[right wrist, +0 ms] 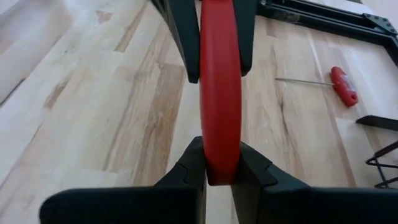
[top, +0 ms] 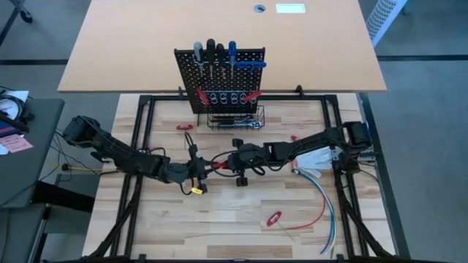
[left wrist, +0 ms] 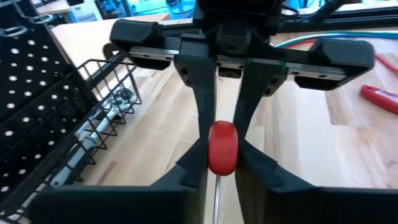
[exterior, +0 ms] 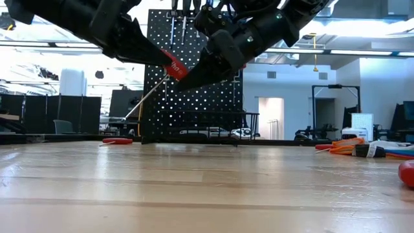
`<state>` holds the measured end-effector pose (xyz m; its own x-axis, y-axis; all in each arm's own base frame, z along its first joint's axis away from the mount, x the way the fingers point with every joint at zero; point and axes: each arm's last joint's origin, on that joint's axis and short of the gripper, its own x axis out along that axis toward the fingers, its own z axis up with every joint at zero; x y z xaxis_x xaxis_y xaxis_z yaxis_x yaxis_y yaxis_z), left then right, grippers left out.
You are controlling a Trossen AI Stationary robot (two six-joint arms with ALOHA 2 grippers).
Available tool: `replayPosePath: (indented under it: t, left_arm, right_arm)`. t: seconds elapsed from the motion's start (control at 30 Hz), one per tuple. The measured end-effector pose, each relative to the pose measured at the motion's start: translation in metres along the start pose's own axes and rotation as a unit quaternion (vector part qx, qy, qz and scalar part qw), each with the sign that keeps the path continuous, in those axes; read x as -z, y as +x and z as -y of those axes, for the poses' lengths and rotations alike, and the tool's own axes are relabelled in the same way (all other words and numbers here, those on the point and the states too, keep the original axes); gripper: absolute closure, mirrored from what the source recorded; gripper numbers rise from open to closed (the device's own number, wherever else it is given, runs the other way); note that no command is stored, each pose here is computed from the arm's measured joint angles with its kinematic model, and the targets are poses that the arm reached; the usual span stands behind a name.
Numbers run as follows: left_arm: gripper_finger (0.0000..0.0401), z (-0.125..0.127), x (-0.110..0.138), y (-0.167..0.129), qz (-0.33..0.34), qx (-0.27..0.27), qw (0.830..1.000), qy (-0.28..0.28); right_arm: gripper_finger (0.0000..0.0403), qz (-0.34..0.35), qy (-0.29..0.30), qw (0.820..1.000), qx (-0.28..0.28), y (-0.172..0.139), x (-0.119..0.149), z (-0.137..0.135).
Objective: Hang tools onto peg board
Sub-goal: Hang the red allen wrench on the pegboard
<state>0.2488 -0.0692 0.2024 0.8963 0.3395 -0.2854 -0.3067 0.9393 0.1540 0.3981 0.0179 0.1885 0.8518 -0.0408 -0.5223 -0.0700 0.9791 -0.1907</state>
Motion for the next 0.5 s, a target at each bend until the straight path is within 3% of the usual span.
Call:
replayPosePath:
  t: [0.2,0.37,0.5]
  left_arm:
    - [0.0365,0.002,0.0,-0.004,0.038,-0.013,0.999,-0.023]
    - [0.0365,-0.002,0.005,-0.02,0.085,-0.067,0.993,-0.051]
    - [0.0365,-0.012,-0.001,-0.033,0.151,-0.085,0.982,-0.07]
  right_arm:
    - [0.0334,0.017,-0.001,1.0,-0.002,0.0,0.01,0.005]
    - [0.0296,-0.009,0.041,0.999,0.022,-0.002,0.055,0.025]
    - [0.0276,0.058,0.067,0.995,0.038,-0.016,0.06,0.038]
